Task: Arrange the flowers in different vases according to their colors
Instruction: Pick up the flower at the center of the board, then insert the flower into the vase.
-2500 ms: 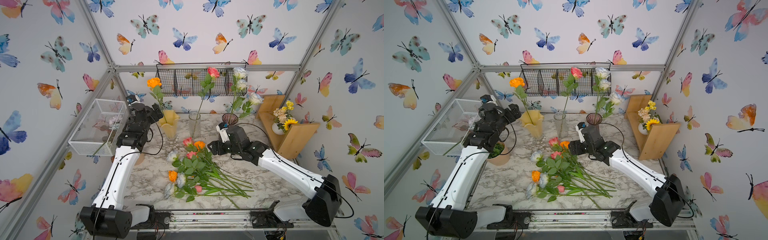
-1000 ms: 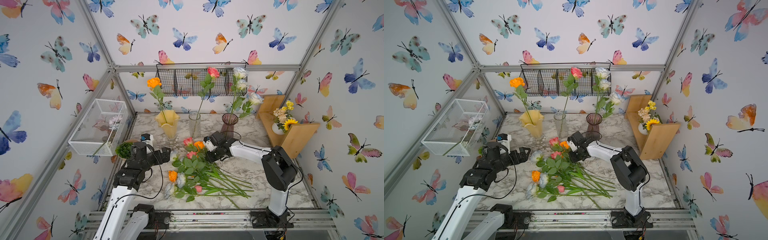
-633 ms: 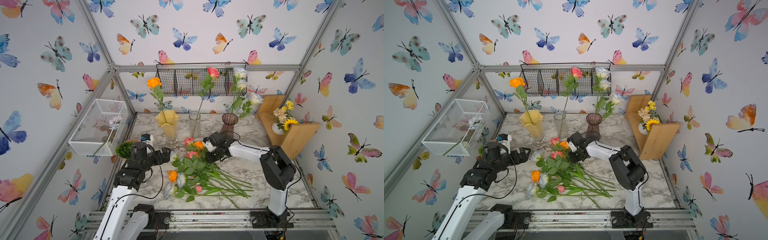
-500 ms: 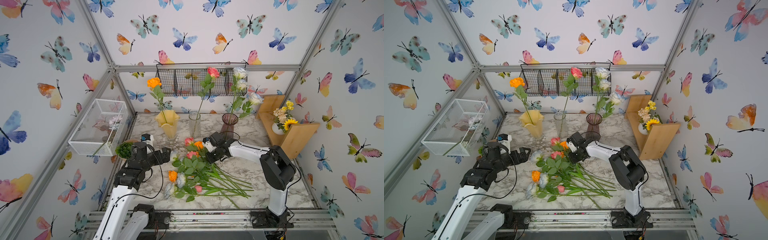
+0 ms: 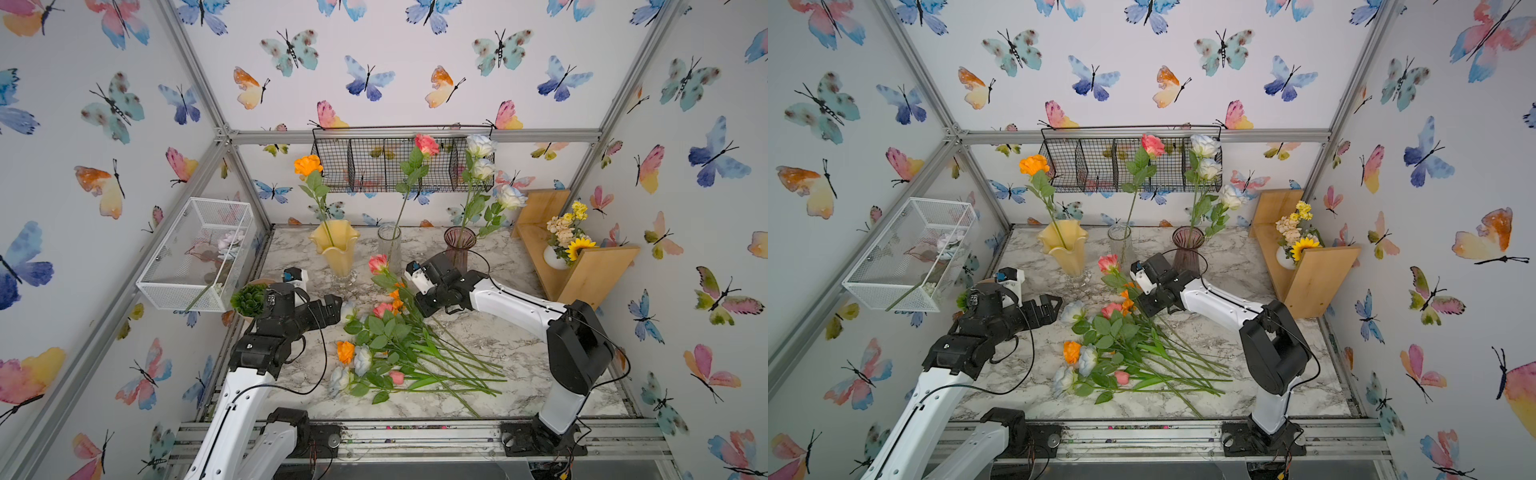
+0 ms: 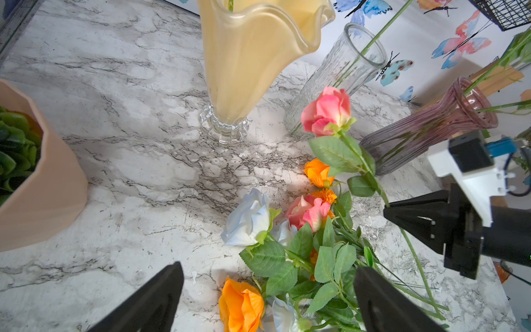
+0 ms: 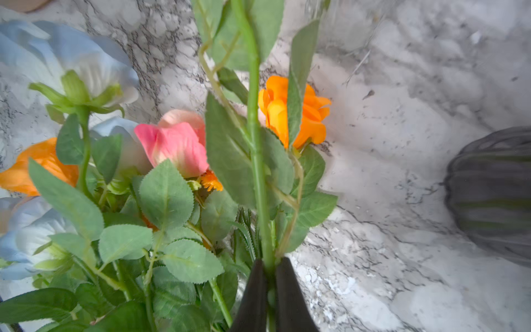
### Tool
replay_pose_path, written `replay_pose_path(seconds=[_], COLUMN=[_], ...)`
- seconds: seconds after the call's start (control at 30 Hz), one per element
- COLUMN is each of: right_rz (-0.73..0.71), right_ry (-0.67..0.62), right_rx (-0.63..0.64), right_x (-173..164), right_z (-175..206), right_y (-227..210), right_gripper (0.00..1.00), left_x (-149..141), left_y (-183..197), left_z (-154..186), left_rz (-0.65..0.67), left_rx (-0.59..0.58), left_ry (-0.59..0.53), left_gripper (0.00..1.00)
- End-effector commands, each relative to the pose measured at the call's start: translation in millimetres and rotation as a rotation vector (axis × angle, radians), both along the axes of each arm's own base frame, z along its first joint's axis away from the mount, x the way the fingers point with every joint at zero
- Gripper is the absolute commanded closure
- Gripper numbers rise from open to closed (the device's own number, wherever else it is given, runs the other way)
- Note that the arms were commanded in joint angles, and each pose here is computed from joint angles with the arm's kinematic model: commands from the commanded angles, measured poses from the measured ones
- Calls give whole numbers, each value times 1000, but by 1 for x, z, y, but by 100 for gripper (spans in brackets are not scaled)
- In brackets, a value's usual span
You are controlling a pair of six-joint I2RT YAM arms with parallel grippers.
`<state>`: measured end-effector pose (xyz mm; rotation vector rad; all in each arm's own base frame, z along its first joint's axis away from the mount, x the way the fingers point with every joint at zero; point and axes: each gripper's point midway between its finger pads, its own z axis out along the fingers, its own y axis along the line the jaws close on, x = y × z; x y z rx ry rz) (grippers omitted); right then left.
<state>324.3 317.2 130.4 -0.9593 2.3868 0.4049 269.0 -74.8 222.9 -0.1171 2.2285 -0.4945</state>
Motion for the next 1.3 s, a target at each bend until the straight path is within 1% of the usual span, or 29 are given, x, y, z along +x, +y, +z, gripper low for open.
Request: replay_pose_path(seconds=[0.0,0.2,0.4,0.5,0.6,0.7,0.87,1.0,1.13,1.27], right_rz=[-1,-51,-82,-93,-89,-84,-68,-73,-83,-84], right_ry=[-123,-303,-537,-651,-752,-833,-972,-1080,-1126,-1120], right_rx=[34,217,531,674,788,867,1008,1101,1136,1136], right_x=[9,22,25,26,30,39,52,64,83,101], right_z=[42,127,242,290,330,362,401,418,419,409], right_y=[0,7,13,14,18,26,39,46,57,69], right_gripper=[98,98,98,98,98,98,98,98,98,98], left_x=[1,0,0,0,-1,-1,-1,0,0,0], left_y=[-1,-2,-3,-3,-4,-5,-6,-7,-7,-8], left_z=[0,1,2,2,3,4,4,2,2,1], left_rz=[0,-6,-13,-15,-19,-24,-30,-35,-35,-36], left_rx=[-3,-8,-12,-12,-15,-18,-22,-24,-24,-25], left_ry=[-5,-10,-10,-13,-16,-20,-19,-15,-13,-12], left_gripper=[1,1,1,1,1,1,1,1,1,1])
